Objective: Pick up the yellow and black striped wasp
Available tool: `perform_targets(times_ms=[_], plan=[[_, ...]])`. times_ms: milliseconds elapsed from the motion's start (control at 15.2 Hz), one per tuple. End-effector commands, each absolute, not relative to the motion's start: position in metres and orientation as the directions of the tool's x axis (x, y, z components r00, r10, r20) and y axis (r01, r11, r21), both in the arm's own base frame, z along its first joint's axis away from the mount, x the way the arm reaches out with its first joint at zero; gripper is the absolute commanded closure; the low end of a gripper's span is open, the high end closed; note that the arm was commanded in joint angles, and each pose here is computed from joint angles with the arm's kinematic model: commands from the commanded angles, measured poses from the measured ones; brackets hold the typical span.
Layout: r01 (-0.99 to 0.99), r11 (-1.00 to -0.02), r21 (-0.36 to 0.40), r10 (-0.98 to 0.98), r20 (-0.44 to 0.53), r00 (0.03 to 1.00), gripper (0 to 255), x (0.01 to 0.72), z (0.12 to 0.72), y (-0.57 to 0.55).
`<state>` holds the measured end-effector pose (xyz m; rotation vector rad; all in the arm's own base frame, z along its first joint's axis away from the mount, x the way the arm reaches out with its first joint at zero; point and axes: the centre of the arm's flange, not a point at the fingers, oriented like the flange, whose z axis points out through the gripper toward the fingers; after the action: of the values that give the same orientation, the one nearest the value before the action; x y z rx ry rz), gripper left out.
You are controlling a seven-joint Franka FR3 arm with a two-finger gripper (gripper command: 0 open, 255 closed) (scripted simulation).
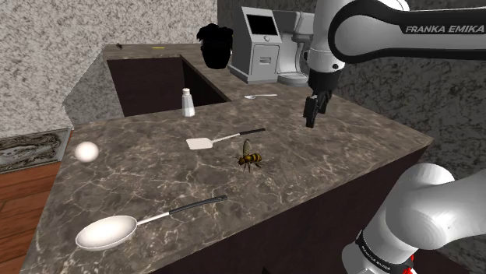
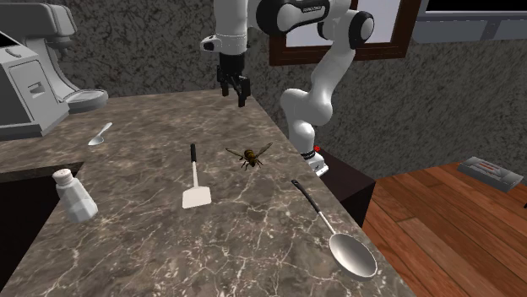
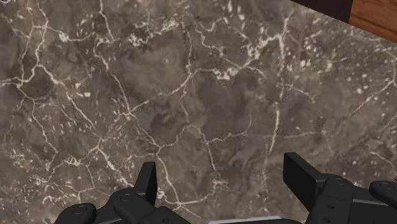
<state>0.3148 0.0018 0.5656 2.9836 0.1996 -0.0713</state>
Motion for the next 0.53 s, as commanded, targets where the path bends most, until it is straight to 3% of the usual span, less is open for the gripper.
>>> perform_targets(times_ms=[0,462], plan=[[0.136,-0.98,0.146,0.129,-0.057,0.99,0,0.315,0.566,0.002],[0.216,-0.97,0.114,0.225,0.071,0.972,0,0.323,0.544,0.078]])
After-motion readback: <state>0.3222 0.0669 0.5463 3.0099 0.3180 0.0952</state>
